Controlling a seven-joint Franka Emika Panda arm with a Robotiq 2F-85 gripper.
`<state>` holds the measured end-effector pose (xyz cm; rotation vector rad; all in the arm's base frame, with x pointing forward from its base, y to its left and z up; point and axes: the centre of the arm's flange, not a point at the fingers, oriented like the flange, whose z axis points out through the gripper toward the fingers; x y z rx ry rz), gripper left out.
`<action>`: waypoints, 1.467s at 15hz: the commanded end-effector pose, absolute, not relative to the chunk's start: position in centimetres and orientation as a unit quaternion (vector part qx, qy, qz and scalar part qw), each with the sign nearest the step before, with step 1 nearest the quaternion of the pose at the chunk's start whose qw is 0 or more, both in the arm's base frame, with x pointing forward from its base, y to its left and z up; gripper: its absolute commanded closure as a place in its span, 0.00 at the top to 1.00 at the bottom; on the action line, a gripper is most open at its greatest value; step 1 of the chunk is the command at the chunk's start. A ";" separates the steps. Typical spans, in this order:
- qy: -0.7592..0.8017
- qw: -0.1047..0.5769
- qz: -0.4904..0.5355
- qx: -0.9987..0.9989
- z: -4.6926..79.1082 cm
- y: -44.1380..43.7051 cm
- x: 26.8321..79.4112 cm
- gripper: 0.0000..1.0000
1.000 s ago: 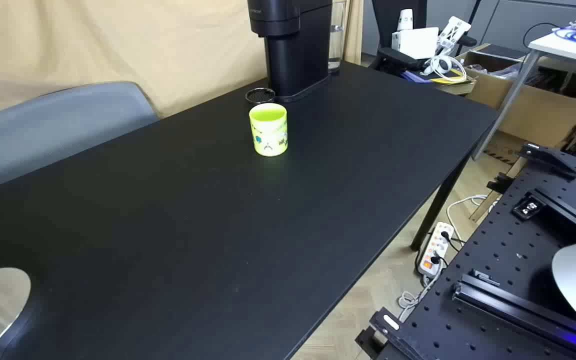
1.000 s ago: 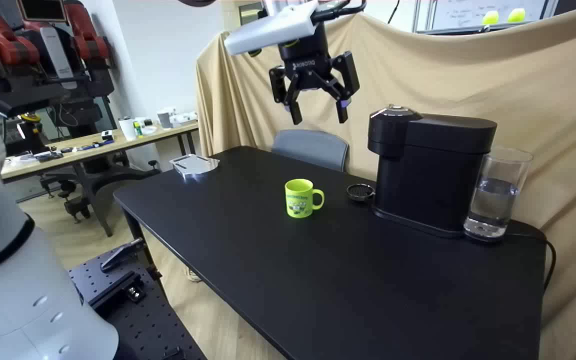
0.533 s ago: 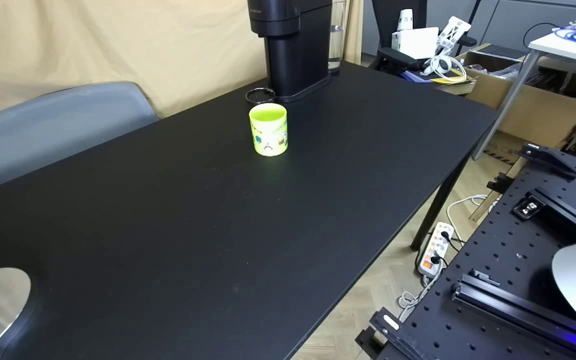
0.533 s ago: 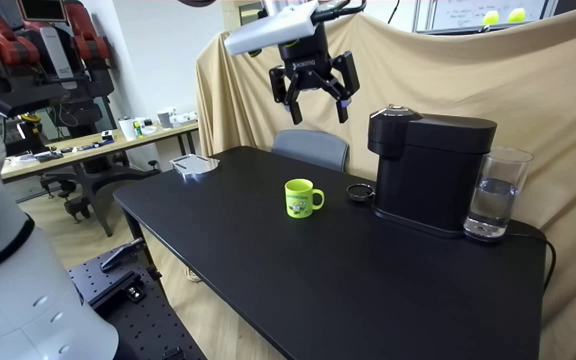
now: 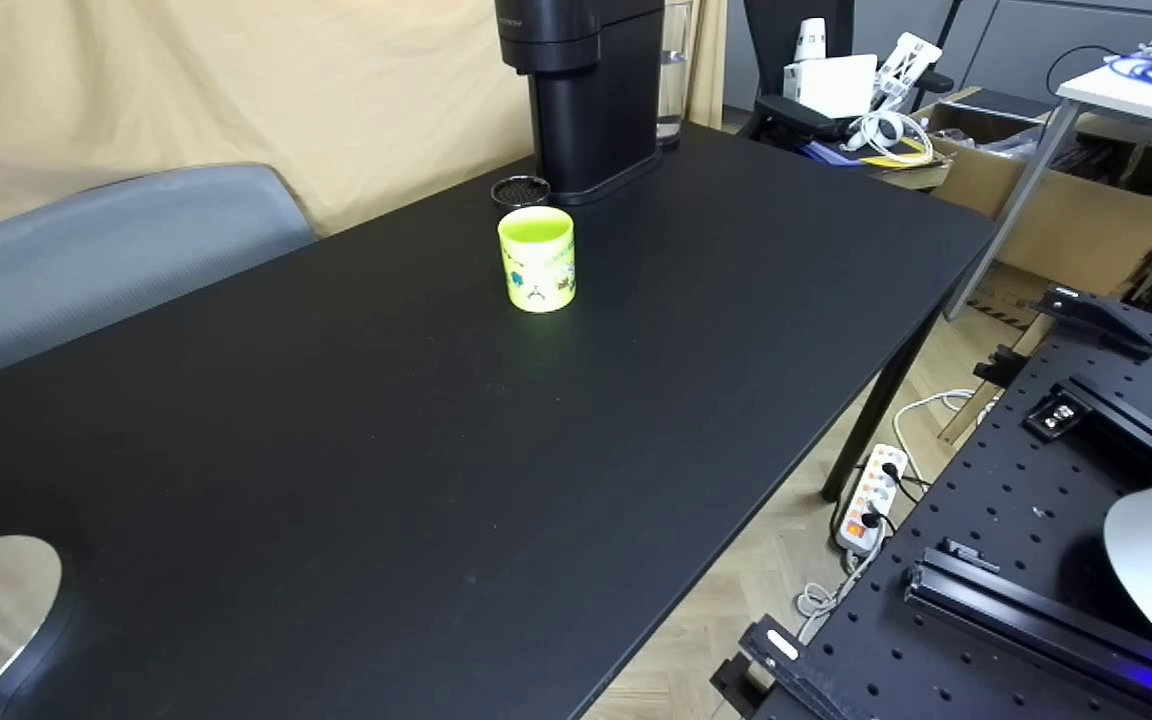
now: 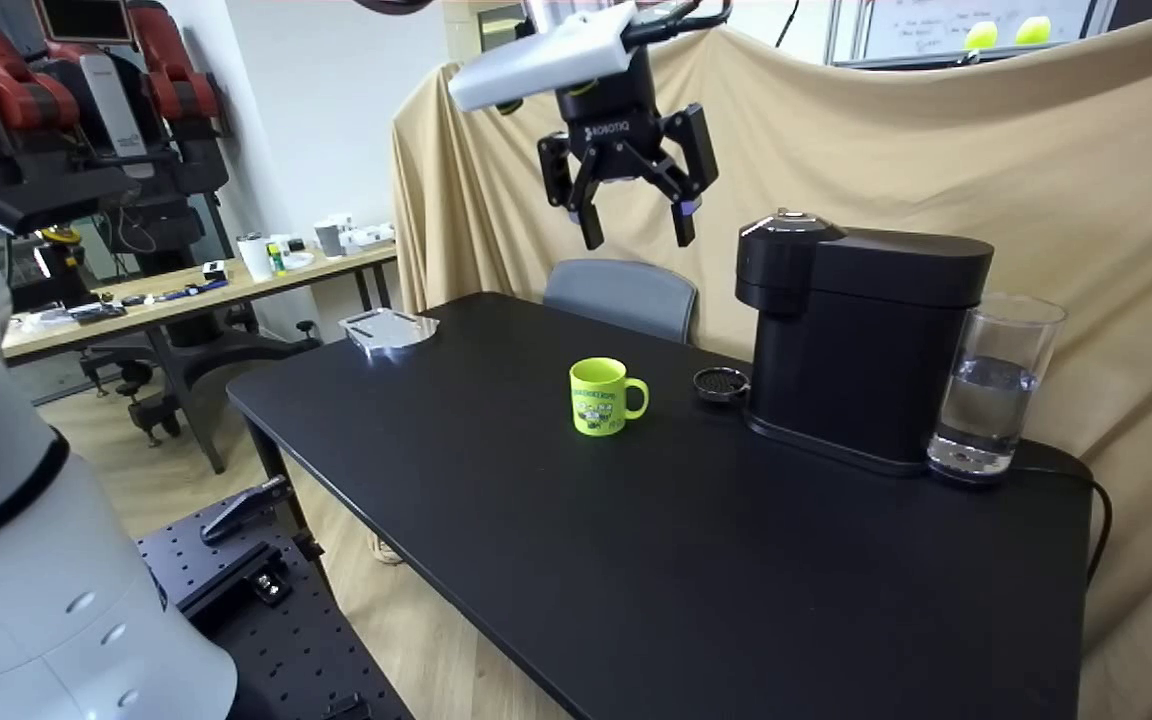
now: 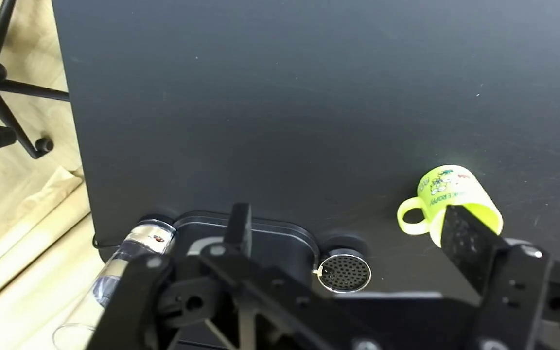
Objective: Move the mug forward
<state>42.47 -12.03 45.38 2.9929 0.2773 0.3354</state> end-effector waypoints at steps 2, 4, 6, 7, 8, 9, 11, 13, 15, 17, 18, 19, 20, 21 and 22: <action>0.149 0.061 0.097 0.982 42.4 -8.6 45.0 1.00; 0.202 0.057 0.081 0.974 39.4 -4.8 46.6 1.00; 0.252 0.047 0.068 0.964 36.4 -1.1 47.8 1.00; 0.280 0.039 0.062 0.957 34.7 0.9 48.4 1.00; 0.308 0.024 0.054 0.949 33.2 2.7 49.0 1.00; 0.334 0.014 0.049 0.941 31.7 4.2 49.8 1.00; 0.386 -0.008 0.034 0.922 29.4 6.6 51.2 1.00; 0.416 -0.034 0.010 0.909 27.8 8.3 52.4 1.00; 0.435 -0.044 -0.002 0.899 26.6 9.1 53.4 1.00; 0.438 -0.026 0.005 0.898 26.4 9.2 54.5 1.00; 0.433 -0.034 0.005 0.901 26.1 9.5 52.2 1.00; 0.435 -0.031 0.006 0.900 26.0 9.3 52.8 1.00; 0.434 -0.030 0.007 0.900 25.9 9.2 53.3 1.00; 0.434 -0.029 0.007 0.900 25.9 9.1 53.5 1.00; 0.438 -0.011 0.016 0.899 25.9 9.0 53.4 1.00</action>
